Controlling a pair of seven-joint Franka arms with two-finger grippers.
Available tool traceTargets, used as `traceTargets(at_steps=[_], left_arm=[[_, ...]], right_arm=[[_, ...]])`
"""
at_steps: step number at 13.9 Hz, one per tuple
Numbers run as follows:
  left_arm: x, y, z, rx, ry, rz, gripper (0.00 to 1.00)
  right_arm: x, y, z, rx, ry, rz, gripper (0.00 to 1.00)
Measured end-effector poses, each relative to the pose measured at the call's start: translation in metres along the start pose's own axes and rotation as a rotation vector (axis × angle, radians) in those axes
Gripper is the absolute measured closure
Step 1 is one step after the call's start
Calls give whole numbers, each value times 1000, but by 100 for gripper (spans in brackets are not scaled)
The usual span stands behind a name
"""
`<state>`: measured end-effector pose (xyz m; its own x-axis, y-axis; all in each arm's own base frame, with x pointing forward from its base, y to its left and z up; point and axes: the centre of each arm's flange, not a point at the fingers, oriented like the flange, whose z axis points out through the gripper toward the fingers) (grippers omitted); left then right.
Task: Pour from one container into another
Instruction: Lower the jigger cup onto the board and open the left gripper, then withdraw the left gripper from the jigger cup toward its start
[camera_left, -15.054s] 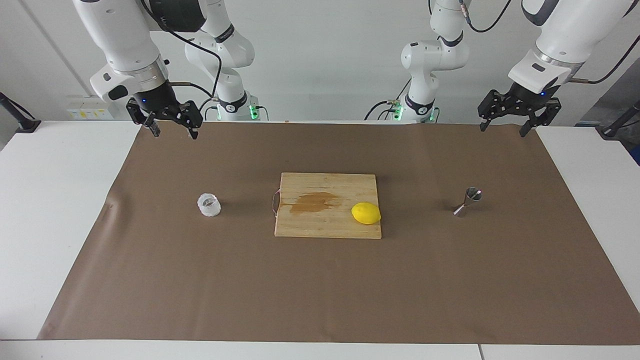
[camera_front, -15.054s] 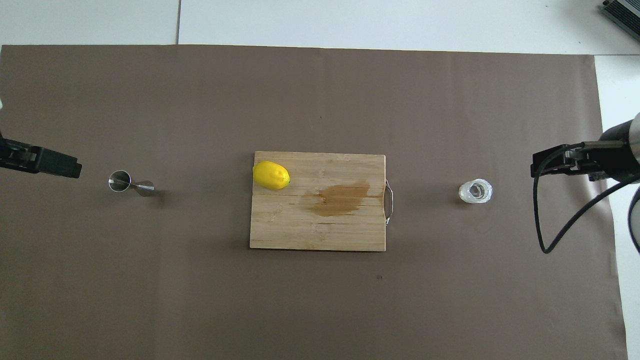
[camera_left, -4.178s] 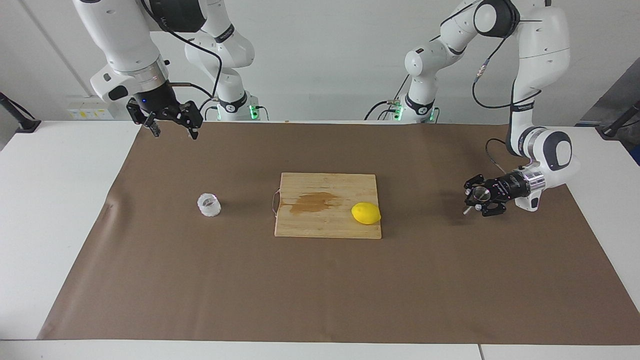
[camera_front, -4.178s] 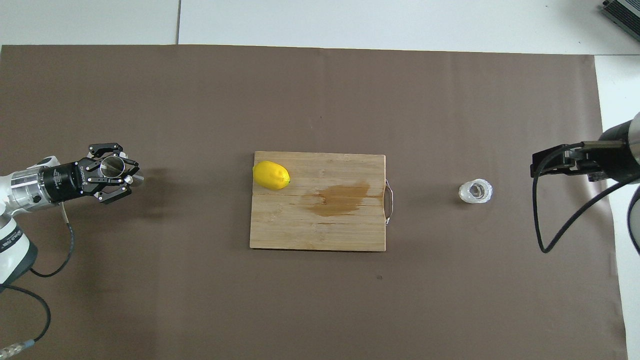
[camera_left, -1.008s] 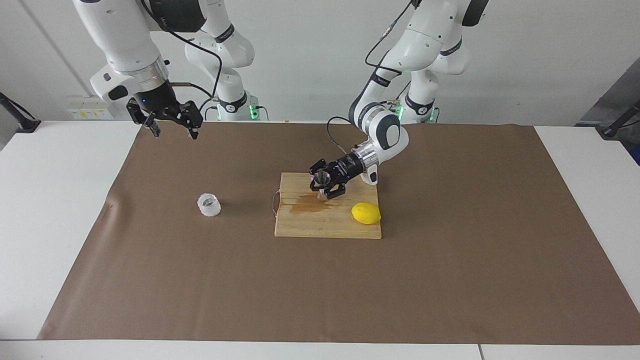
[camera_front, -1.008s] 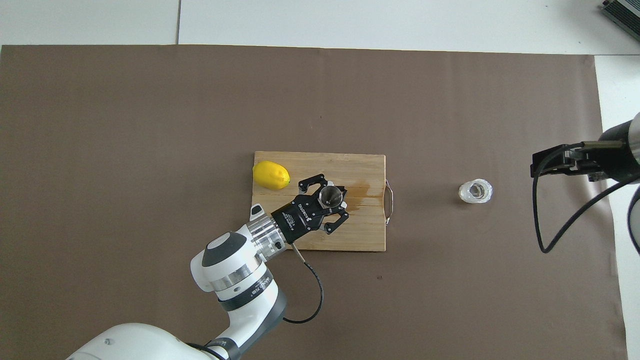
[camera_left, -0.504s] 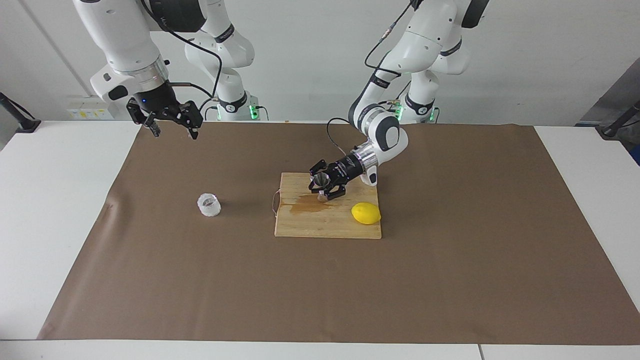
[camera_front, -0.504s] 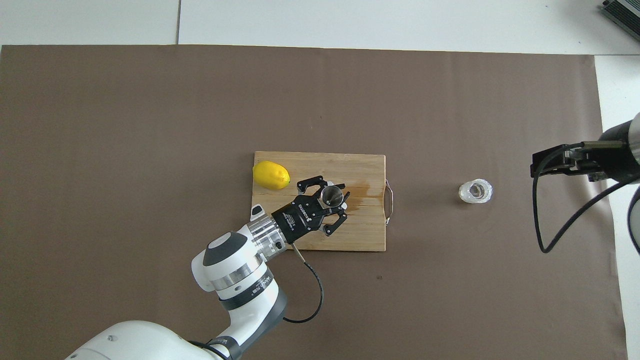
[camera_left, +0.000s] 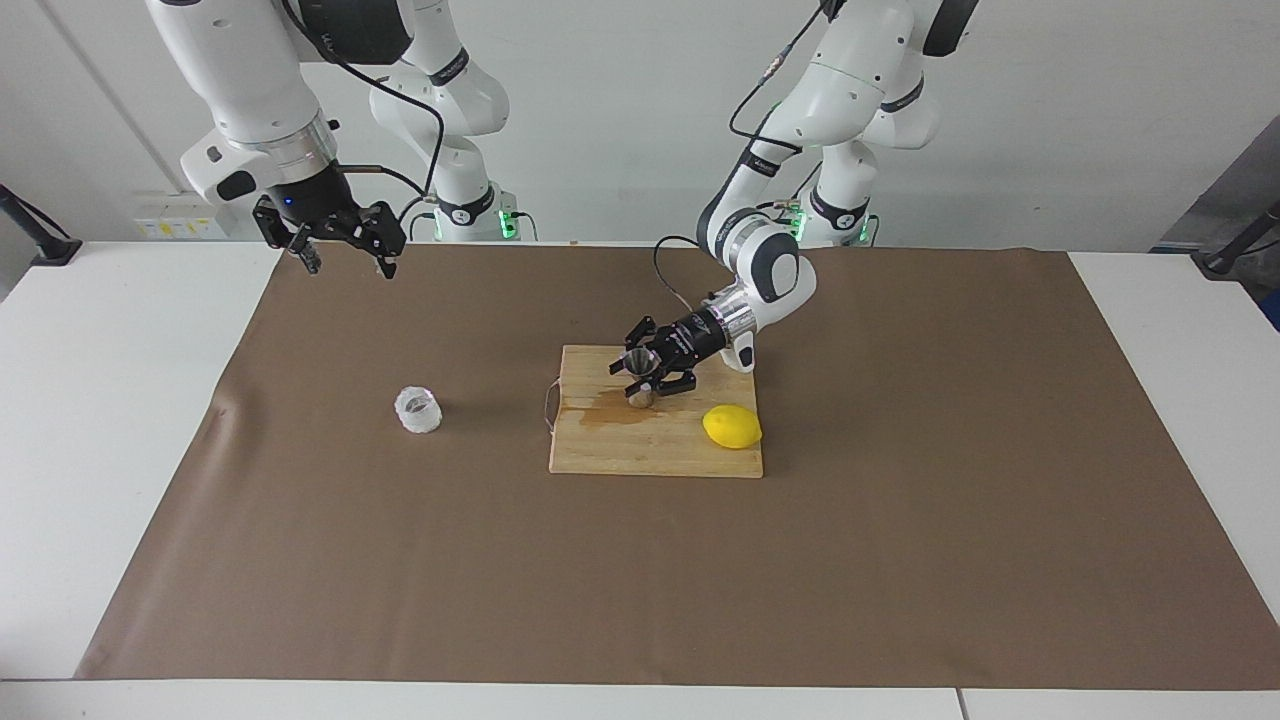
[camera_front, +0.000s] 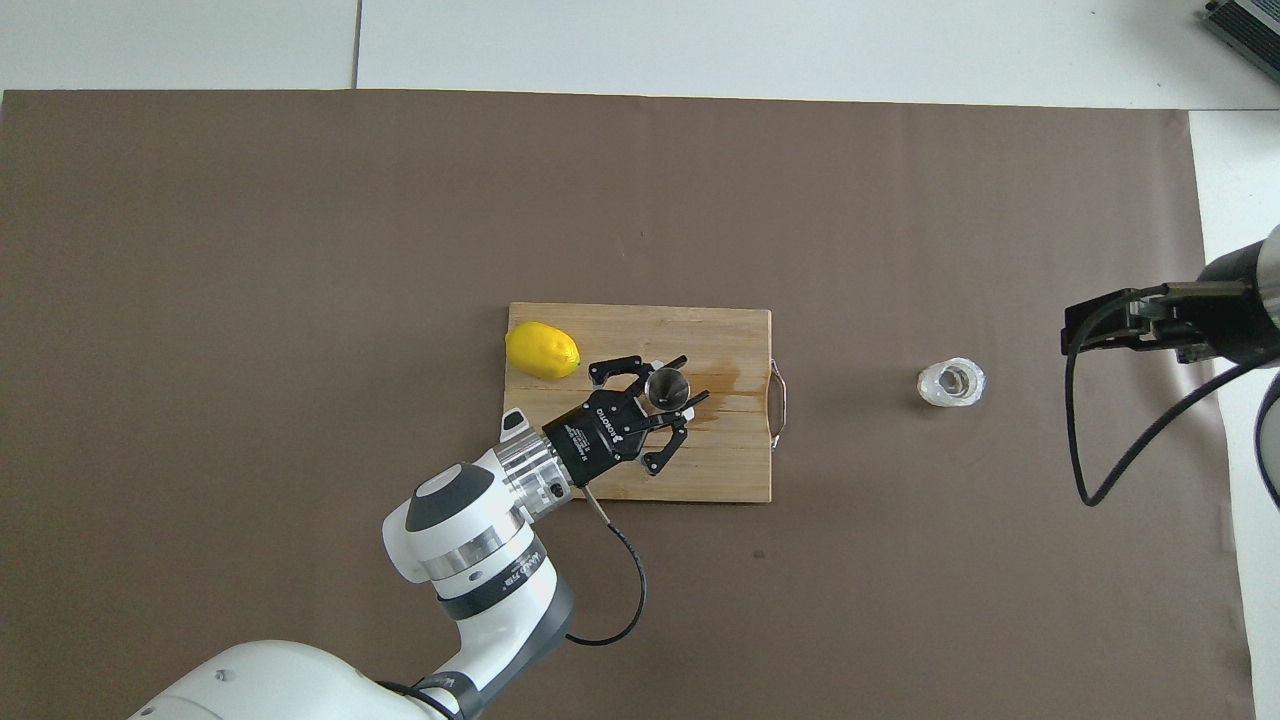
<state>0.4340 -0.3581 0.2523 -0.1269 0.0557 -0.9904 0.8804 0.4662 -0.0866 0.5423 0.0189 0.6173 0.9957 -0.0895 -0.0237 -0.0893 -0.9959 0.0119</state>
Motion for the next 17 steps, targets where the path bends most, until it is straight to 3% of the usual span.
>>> traceTargets(at_steps=[7,10,13,17], left_arm=[[1,4,-2,-8,1,4,46],[1,5,-2,-9,1,7,32],[1,5,-2,-10,1,11,1],[1,6,-3,-10,5,20,0]], right_arm=[[0,0,0,0,0,0,0],[0,0,0,0,0,0,0],[0,0,0,0,0,0,0],[0,0,0,0,0,0,0]])
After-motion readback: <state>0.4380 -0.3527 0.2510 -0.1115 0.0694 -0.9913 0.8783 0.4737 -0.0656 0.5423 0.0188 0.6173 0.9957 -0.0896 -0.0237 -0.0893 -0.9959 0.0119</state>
